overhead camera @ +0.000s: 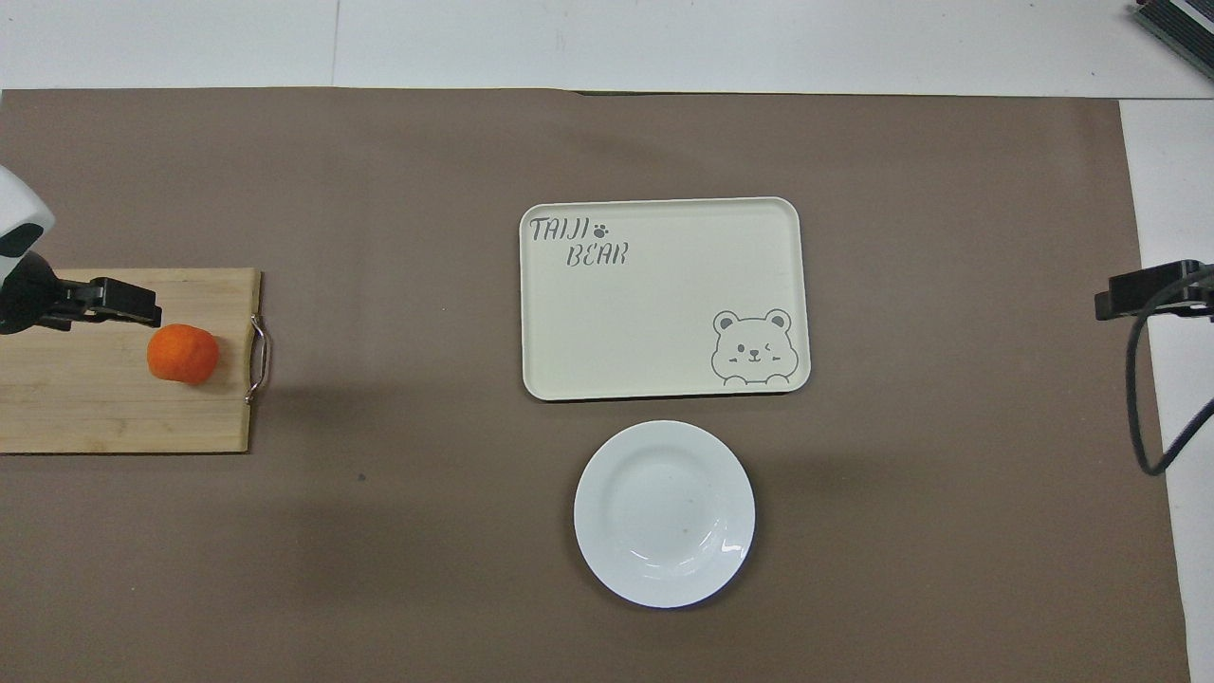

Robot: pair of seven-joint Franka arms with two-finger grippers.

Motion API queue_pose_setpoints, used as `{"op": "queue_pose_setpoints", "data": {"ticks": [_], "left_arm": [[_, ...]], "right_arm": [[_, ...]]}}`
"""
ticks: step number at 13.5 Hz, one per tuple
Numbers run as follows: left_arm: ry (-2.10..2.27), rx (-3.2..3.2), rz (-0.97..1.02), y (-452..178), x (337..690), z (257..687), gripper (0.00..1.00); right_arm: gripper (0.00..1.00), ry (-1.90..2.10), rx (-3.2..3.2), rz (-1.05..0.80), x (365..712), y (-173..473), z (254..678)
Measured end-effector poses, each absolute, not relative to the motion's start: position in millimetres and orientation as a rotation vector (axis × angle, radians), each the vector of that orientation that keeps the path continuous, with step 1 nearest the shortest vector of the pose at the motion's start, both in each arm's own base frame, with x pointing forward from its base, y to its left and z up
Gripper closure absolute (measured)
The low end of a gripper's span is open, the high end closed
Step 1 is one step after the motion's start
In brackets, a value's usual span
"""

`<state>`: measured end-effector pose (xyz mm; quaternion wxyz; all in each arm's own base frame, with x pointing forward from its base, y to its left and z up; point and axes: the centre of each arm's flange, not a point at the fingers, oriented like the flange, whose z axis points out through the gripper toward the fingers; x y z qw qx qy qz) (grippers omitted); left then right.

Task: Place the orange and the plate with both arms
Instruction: 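Lower the left gripper over the orange on the cutting board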

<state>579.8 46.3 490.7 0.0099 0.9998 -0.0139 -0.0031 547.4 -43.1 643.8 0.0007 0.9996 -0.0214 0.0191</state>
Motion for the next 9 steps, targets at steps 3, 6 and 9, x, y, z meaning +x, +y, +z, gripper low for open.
{"op": "queue_pose_setpoints", "data": {"ticks": [3,6,9], "left_arm": [[-0.038,3.121,-0.017,48.3,580.8,475.9,0.00],[0.004,3.120,-0.034,64.5,584.1,442.6,0.00],[0.029,3.122,-0.021,75.0,584.3,414.4,0.00]], "right_arm": [[0.00,-0.067,3.139,0.060,547.4,-43.1,643.8],[0.00,-0.067,3.139,0.060,547.4,-43.2,643.8],[0.00,-0.067,3.139,0.060,547.4,-43.2,643.8]]}}
